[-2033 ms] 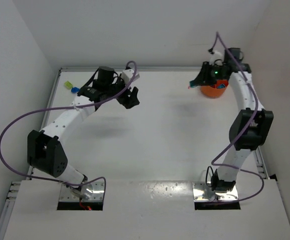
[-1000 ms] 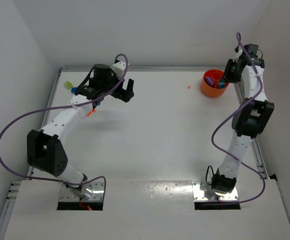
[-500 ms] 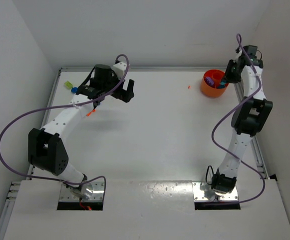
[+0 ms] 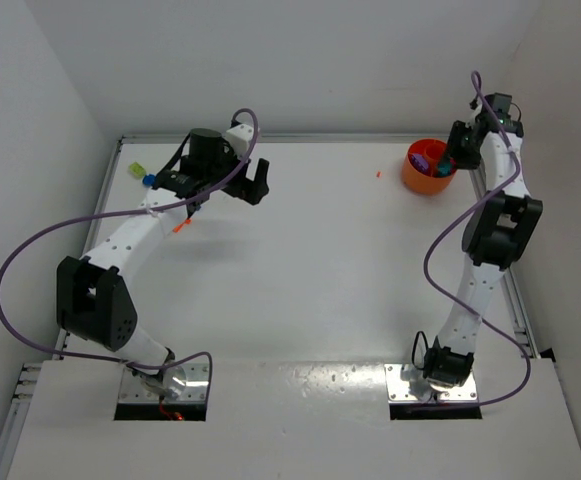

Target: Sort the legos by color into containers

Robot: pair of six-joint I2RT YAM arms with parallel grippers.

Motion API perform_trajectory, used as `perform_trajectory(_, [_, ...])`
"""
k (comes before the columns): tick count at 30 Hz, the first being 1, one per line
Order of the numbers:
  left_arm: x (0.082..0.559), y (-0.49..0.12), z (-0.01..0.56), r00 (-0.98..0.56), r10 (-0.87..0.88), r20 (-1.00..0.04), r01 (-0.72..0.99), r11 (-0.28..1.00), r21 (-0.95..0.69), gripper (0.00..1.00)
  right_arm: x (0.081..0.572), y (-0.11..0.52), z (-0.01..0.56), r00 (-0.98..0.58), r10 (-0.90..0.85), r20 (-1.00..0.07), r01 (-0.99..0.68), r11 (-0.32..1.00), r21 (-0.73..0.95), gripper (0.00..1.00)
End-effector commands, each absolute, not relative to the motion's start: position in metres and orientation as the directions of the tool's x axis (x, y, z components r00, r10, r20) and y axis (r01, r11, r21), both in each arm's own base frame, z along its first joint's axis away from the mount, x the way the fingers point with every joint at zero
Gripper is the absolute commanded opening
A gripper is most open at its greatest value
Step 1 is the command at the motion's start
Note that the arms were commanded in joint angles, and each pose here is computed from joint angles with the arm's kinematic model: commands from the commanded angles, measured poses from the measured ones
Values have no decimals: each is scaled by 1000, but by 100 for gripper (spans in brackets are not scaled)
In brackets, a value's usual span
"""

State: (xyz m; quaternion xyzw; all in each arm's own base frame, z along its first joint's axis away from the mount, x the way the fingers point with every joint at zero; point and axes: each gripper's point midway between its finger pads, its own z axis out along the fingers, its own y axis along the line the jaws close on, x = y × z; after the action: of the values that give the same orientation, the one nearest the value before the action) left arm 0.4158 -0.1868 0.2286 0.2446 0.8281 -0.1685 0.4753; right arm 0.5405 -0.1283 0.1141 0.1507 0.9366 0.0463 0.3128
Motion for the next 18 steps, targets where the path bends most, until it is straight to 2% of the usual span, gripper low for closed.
perform_trajectory(1, [425, -187, 242, -401, 213, -891, 551, 833, -49, 100, 554, -135, 136, -712, 310, -630, 256, 950, 179, 49])
perform_trajectory(8, [423, -186, 242, -397, 221, -891, 555, 831, -41, 100, 554, -132, 137, -713, 310, -629, 244, 950, 193, 51])
perform_trajectory(13, [426, -172, 242, -397, 215, -892, 544, 838, -41, 100, 544, -110, 177, -676, 306, -670, 163, 949, 270, 51])
perform_trajectory(18, [429, -163, 242, -437, 137, -889, 528, 839, -131, 100, 530, -78, 217, -635, 242, -734, 40, 958, 282, 50])
